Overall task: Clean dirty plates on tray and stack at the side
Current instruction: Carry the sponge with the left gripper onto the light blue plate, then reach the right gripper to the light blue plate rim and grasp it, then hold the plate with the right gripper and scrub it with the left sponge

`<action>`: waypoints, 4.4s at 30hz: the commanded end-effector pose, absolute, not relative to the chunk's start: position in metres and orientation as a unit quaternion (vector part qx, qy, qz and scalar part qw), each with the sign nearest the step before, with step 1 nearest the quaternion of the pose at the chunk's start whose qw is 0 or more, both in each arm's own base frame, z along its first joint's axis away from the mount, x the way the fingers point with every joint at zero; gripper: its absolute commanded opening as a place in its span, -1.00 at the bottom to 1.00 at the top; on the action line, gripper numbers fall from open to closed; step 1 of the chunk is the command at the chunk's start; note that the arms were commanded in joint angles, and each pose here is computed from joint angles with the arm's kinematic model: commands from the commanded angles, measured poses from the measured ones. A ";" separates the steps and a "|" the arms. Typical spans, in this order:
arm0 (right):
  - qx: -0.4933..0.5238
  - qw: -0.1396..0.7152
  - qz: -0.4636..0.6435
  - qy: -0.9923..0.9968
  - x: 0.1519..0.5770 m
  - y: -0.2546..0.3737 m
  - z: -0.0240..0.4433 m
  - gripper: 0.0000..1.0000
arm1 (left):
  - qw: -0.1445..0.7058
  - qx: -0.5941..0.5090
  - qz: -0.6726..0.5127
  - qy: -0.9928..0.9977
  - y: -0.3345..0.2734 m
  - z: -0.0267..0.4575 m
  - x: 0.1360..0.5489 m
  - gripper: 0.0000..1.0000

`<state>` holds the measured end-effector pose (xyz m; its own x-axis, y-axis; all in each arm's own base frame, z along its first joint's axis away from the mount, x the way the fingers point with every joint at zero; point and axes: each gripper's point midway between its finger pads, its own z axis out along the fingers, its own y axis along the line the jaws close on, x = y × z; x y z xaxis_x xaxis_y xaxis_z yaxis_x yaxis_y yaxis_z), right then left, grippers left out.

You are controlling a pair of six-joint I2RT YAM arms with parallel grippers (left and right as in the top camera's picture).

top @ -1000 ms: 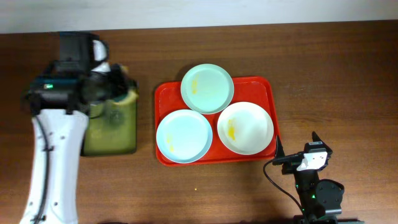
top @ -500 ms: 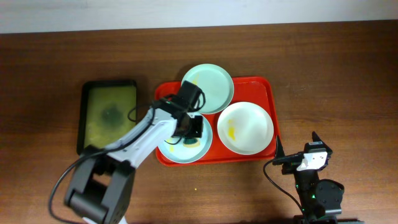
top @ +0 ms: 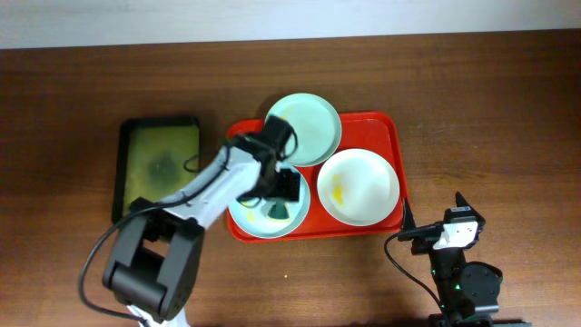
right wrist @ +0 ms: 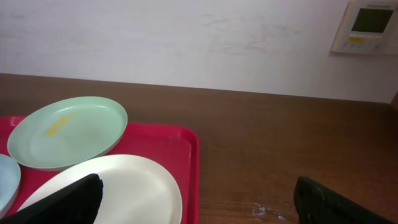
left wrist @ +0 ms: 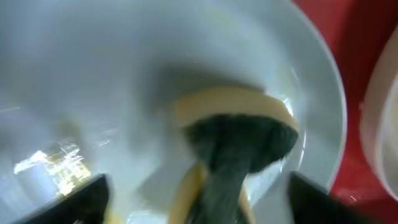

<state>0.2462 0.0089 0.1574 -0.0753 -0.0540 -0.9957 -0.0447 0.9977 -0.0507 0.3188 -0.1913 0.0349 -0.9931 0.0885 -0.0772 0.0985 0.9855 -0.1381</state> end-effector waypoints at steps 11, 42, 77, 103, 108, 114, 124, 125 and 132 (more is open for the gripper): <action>-0.028 0.678 -0.004 0.734 0.246 0.007 0.155 0.97 | 0.176 -0.080 -0.004 0.981 -0.067 0.203 0.335 0.99; -0.114 0.466 0.338 0.810 0.217 0.114 0.383 0.97 | 0.140 -0.095 0.000 0.986 -0.055 0.197 0.321 0.99; 0.026 0.012 0.147 0.989 0.294 0.224 0.026 -0.25 | 0.144 -0.090 -0.013 0.985 -0.062 0.196 0.326 0.99; 0.005 0.054 0.156 0.986 0.302 0.224 0.003 -0.77 | 0.118 -0.047 -0.058 0.990 -0.083 0.185 0.317 0.68; 0.004 0.062 0.161 0.985 0.306 0.226 0.005 -0.92 | 0.083 0.011 -0.075 0.994 -0.100 0.150 0.302 0.40; 0.004 0.066 0.164 0.984 0.308 0.228 0.005 -0.92 | 0.078 0.073 -0.176 0.979 -0.150 0.112 0.292 0.31; 0.002 0.062 0.170 0.983 0.306 0.230 0.006 -0.92 | 0.091 0.097 -0.185 0.974 -0.183 0.061 0.293 0.50; 0.002 0.062 0.170 0.983 0.306 0.230 0.006 -0.92 | 0.083 0.096 -0.180 0.976 -0.183 0.053 0.293 0.47; 0.002 0.062 0.170 0.983 0.306 0.230 0.006 -0.92 | 0.070 0.092 -0.160 0.980 -0.178 0.037 0.294 0.44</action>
<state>0.3104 0.2308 0.0113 -0.9905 0.0324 -0.1338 -0.0157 0.9390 0.3435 0.2947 -0.1787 0.0443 -0.9711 0.1607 -0.1767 0.2100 0.9268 -0.3114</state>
